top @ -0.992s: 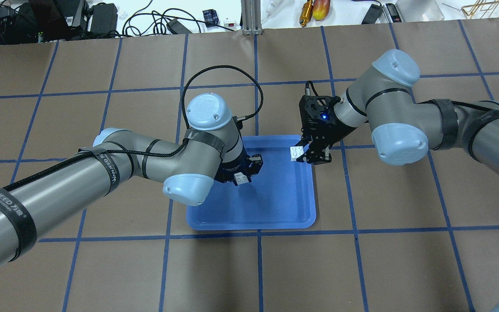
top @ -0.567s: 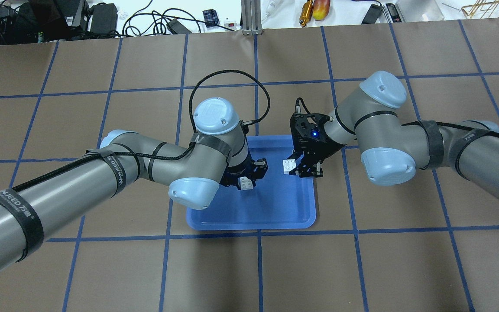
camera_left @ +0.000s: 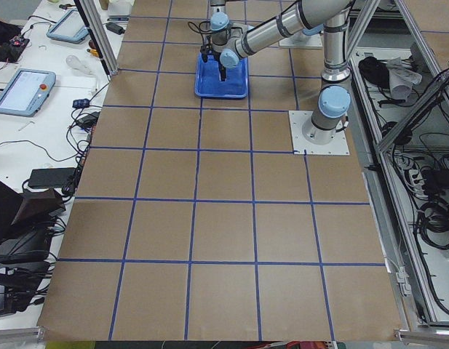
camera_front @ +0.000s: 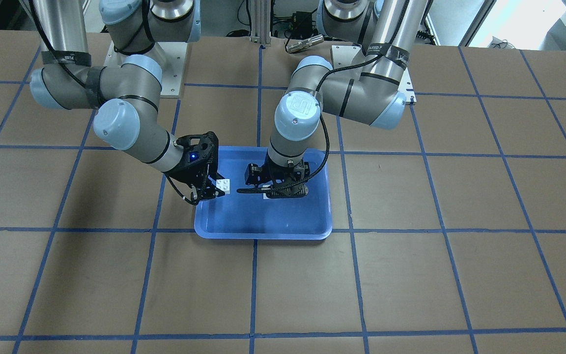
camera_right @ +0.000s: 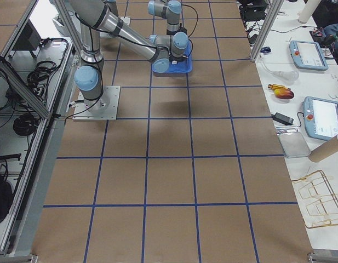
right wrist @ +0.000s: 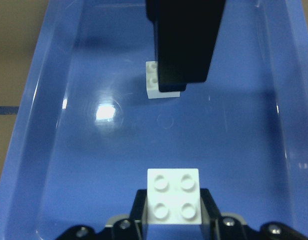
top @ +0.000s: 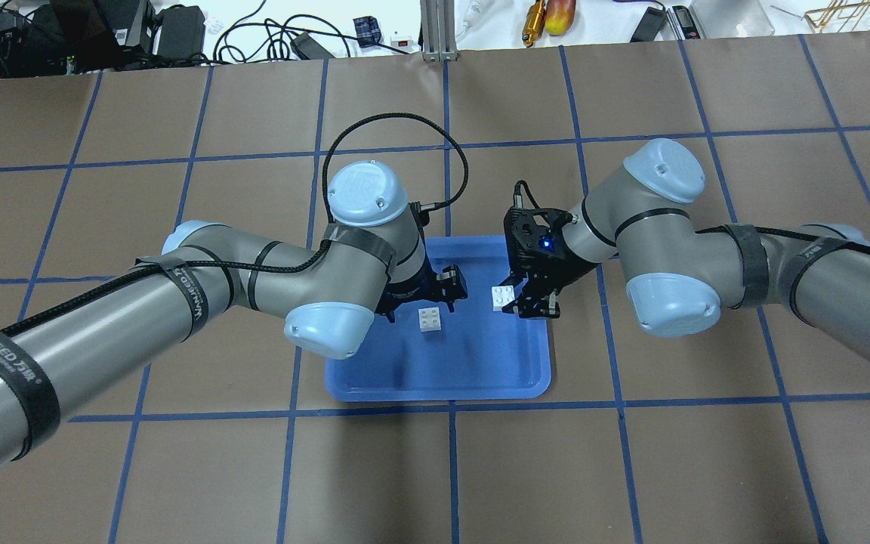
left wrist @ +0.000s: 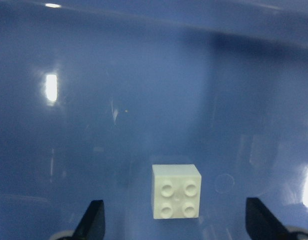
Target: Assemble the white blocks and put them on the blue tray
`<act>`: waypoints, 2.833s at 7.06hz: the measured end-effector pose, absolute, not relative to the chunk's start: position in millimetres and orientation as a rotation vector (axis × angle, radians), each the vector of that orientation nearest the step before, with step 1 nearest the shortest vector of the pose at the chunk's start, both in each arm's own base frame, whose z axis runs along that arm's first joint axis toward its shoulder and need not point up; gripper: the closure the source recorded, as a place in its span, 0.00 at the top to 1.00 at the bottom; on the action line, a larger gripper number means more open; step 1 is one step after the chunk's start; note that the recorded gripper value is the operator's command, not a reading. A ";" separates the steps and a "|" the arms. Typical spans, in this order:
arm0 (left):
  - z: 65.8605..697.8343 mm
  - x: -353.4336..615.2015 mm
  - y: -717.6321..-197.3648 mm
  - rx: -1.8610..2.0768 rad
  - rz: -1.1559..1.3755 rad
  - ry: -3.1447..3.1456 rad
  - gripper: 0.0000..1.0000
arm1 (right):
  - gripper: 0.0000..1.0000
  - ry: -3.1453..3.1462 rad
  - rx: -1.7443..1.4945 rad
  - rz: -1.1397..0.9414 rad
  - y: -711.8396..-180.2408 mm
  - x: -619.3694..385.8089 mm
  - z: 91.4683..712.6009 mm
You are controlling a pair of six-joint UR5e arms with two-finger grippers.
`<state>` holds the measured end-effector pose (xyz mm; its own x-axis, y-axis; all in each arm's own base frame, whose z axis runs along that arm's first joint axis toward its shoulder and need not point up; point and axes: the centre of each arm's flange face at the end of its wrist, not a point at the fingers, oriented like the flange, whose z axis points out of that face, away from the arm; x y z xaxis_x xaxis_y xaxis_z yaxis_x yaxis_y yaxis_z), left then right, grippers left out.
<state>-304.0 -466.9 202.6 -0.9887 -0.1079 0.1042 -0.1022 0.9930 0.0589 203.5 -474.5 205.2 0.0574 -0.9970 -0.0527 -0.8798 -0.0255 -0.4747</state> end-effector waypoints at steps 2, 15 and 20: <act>206.9 -270.0 -478.1 0.160 -0.101 -3.022 0.00 | 0.13 1.895 -1.946 -0.414 -469.0 221.2 205.2; 197.4 -273.1 -476.2 0.215 -0.156 -2.952 0.00 | 0.14 1.893 -1.965 -0.460 -461.2 282.1 164.4; 194.0 -273.5 -476.4 0.217 -0.165 -2.950 0.00 | 1.00 1.905 -1.977 -0.462 -463.6 282.0 159.4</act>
<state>-273.5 -476.4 194.0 -0.9733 -0.1550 0.1694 -0.1351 0.9831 0.1232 282.0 -463.6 159.4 0.0397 -0.9992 -0.0110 -0.8831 -0.0299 -0.4683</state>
